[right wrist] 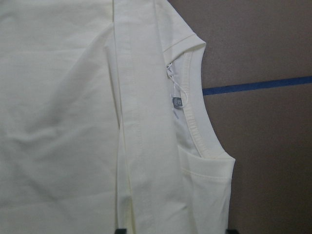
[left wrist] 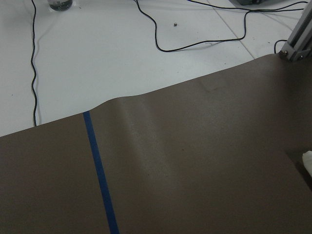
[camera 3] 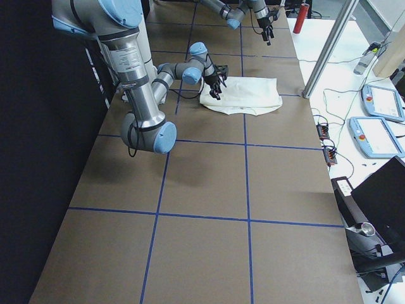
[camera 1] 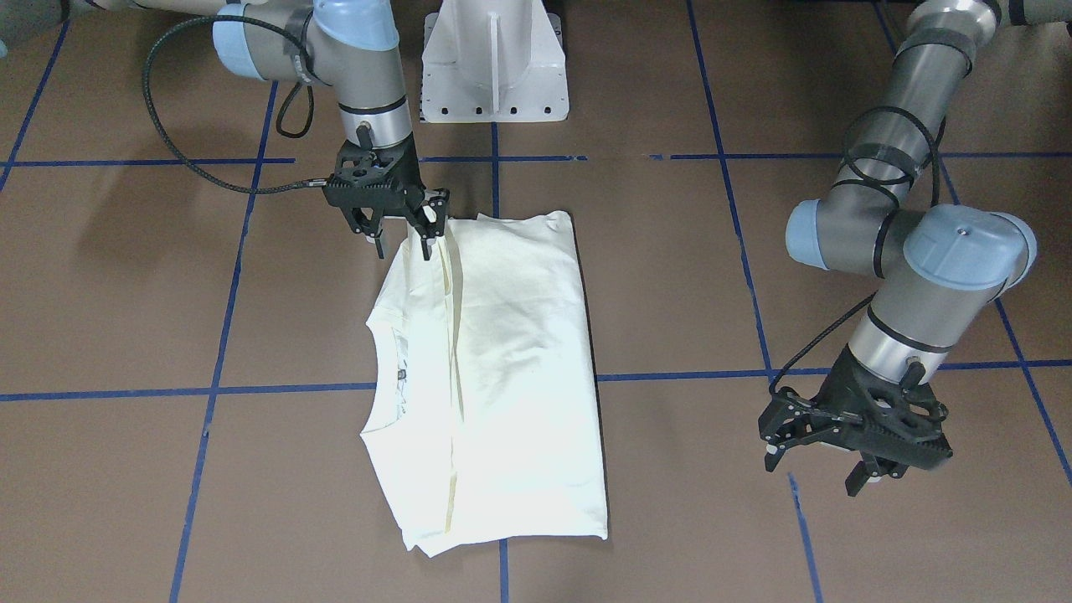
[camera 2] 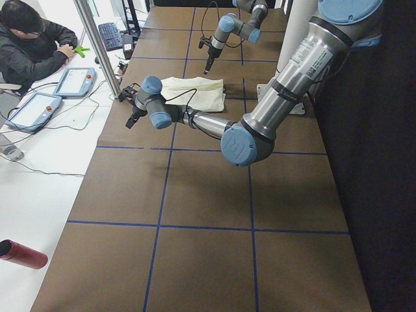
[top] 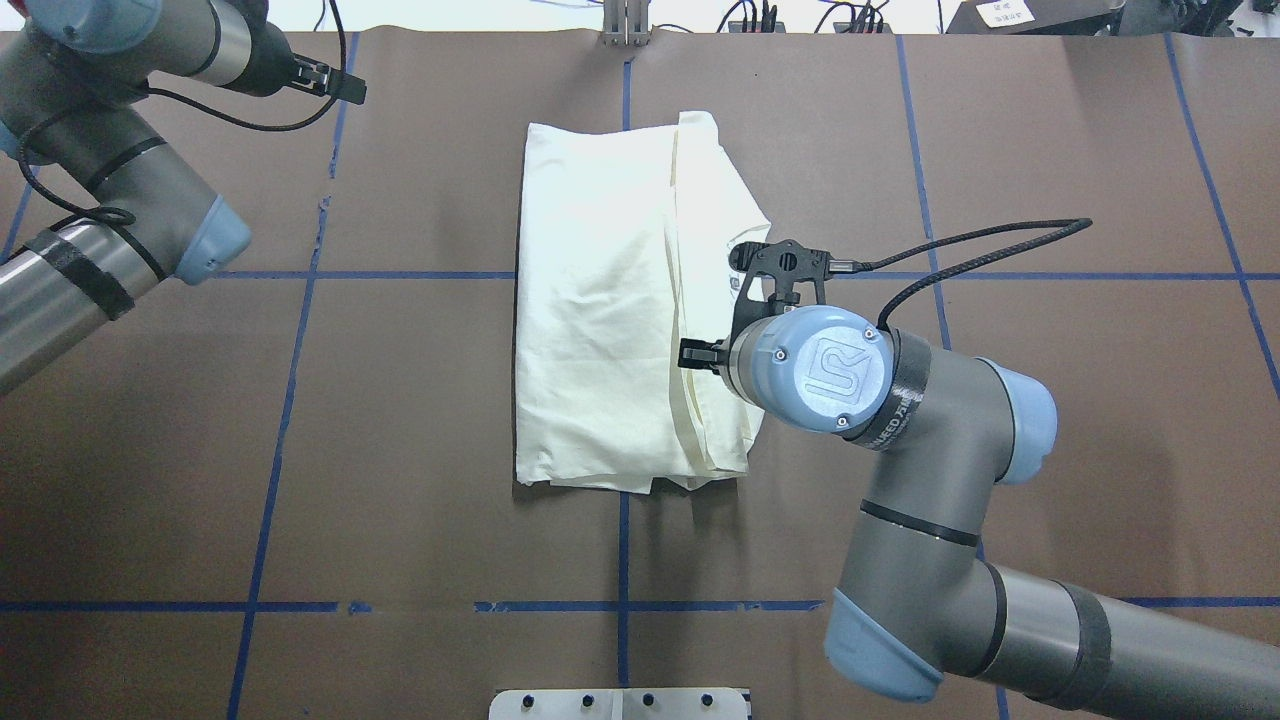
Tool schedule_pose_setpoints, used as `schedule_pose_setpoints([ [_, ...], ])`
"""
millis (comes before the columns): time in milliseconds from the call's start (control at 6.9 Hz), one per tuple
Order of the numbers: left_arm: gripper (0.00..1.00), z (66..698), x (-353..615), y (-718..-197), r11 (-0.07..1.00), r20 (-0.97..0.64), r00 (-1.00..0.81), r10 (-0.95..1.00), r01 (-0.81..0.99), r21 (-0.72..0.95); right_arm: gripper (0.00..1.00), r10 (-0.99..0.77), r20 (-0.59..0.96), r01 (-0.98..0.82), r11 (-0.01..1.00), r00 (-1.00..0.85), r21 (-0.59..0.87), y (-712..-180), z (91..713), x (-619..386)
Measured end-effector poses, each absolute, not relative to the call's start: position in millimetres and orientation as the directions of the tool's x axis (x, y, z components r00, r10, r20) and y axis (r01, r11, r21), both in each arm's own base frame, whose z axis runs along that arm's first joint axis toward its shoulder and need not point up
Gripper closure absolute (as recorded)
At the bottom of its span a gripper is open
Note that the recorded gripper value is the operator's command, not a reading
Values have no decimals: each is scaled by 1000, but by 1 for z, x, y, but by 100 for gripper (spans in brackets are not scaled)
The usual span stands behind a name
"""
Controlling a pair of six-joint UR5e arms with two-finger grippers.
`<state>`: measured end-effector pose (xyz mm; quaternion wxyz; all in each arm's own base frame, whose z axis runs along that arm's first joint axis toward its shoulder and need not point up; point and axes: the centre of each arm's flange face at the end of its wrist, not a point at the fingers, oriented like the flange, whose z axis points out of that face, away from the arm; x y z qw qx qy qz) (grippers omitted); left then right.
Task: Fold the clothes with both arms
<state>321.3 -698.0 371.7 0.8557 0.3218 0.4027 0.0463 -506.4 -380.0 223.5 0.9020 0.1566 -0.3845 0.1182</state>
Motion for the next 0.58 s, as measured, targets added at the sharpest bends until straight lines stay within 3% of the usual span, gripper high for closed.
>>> schedule_pose_setpoints([
  [290,0,373,322,-697,790,-661,671,337,180,586,1,-68,653,-230,904,754,360,-337,227,-530],
  [579,0,372,325,-695,794,-667,667,333,183,580,45,-184,575,-143,868,797,475,-297,241,-551],
])
